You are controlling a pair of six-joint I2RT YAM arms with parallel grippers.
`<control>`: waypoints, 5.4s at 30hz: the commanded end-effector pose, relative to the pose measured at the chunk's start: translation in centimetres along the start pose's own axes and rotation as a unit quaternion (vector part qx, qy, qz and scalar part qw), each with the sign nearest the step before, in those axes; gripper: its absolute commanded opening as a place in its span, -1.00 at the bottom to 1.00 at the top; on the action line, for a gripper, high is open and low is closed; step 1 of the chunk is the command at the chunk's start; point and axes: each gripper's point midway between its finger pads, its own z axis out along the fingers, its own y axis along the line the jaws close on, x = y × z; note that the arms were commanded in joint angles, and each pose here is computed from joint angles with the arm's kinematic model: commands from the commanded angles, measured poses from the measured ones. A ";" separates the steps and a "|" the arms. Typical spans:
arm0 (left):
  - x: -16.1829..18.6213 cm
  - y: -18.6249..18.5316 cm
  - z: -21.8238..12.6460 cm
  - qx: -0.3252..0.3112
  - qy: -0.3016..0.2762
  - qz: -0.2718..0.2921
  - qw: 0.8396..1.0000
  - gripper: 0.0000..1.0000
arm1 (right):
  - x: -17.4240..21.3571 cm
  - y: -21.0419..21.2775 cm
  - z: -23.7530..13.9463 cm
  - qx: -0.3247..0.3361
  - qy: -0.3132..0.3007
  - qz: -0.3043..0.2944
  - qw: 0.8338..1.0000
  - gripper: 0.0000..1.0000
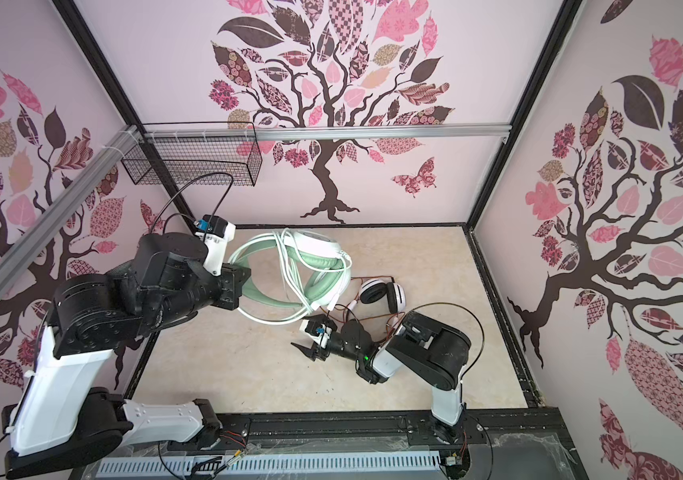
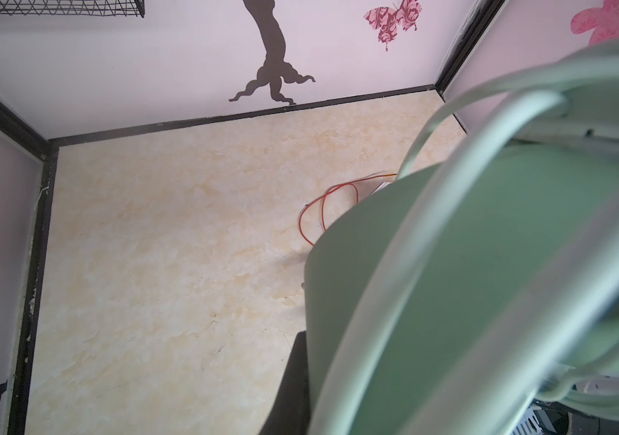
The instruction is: Wrap the headphones
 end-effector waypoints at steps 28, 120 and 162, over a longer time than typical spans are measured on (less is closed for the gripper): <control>-3.1 -0.3 -2.5 0.031 -0.065 -0.039 0.997 -1.00 | 0.9 1.2 -0.7 -0.078 -0.019 0.051 0.995 -0.53; 20.7 1.9 8.8 -0.071 0.349 0.187 0.916 -1.00 | -9.5 2.0 -12.4 -0.018 0.498 -0.349 0.794 -1.00; 24.0 0.5 7.1 -0.002 0.373 0.169 0.912 -1.00 | -16.4 1.9 -13.0 0.000 0.348 -0.270 0.898 0.07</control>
